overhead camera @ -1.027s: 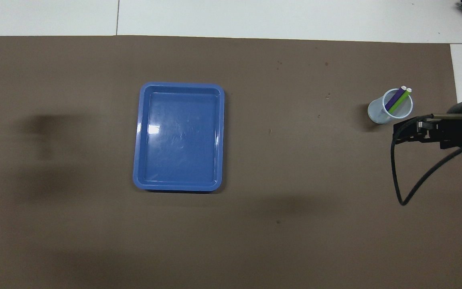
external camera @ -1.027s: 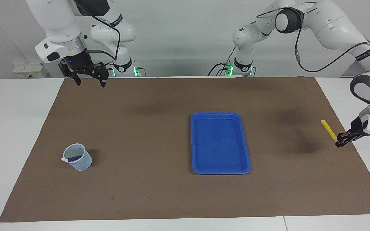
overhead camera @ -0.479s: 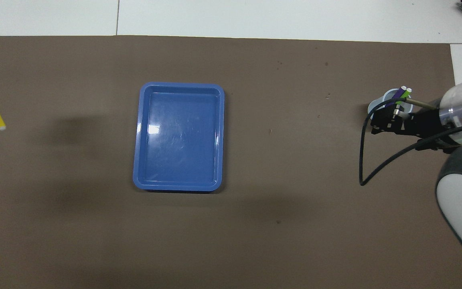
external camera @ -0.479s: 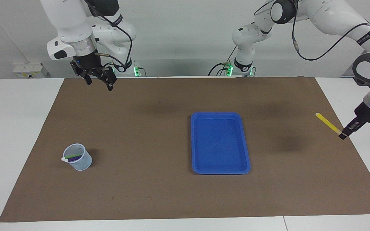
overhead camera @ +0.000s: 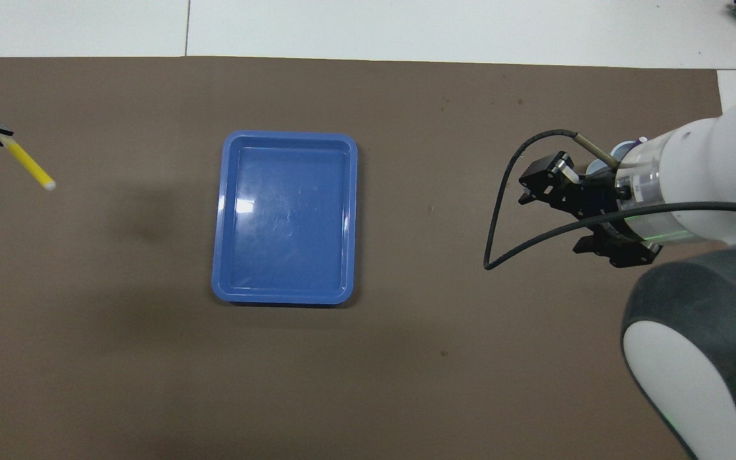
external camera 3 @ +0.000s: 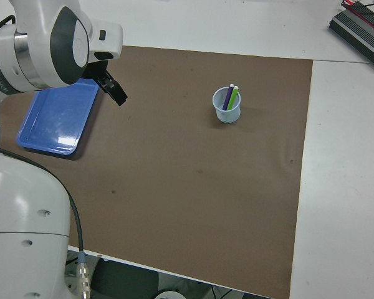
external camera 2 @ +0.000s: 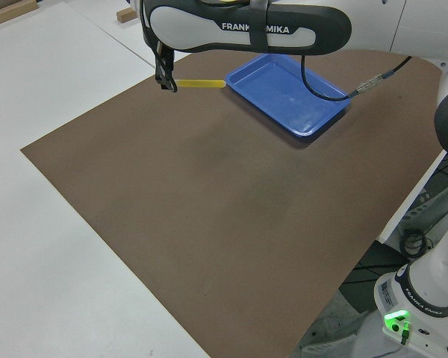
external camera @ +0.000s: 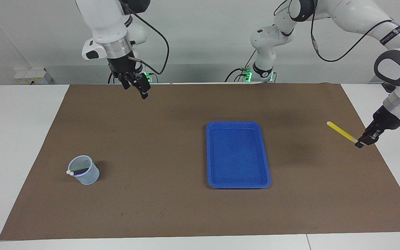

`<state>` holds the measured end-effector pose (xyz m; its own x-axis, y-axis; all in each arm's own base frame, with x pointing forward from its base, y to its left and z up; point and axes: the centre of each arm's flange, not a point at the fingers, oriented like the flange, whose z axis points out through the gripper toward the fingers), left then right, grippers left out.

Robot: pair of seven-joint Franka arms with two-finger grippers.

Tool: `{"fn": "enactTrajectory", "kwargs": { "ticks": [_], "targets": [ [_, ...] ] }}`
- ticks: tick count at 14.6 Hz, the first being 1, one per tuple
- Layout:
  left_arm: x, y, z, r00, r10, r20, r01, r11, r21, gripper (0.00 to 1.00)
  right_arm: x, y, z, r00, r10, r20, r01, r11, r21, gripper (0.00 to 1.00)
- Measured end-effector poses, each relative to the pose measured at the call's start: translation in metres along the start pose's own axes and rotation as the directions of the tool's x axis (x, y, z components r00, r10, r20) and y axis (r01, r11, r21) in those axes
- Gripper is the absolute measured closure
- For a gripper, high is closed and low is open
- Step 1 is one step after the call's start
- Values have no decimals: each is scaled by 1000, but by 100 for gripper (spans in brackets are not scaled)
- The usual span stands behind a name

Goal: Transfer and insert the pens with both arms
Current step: 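Lift the yellow pen with the left gripper while the right gripper advances, then carry the yellow pen over the tray toward the right gripper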

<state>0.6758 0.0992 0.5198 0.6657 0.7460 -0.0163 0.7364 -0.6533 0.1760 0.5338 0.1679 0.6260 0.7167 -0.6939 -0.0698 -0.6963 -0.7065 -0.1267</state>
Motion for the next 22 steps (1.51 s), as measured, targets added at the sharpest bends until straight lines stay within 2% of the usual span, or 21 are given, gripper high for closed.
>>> {"fn": "enactTrajectory", "kwargs": {
  "ticks": [2,5,8,11,15,19,22],
  "targets": [
    [-19,17,-4,997,-80,7,80,997,2,84,-11,-11,4,994,102,47,-104,994,34,7],
    [-41,31,-15,981,-193,9,193,981,1,84,-28,-29,7,967,242,83,-246,968,50,11],
    [-62,29,-26,958,-287,12,287,958,9,84,-49,-47,8,925,366,100,-371,928,39,11],
    [-101,22,-46,936,-351,10,350,937,11,84,-60,-65,14,876,468,115,-475,879,37,9],
    [-154,19,-73,871,-491,-5,491,871,-2,84,-84,-86,17,817,561,133,-569,822,29,3],
    [-198,44,-61,819,-574,-16,574,818,26,84,-107,-99,17,753,632,184,-645,764,13,0],
    [-230,62,-52,783,-620,-56,622,782,37,84,-112,-104,15,721,655,226,-675,738,15,0]
  ]
}}
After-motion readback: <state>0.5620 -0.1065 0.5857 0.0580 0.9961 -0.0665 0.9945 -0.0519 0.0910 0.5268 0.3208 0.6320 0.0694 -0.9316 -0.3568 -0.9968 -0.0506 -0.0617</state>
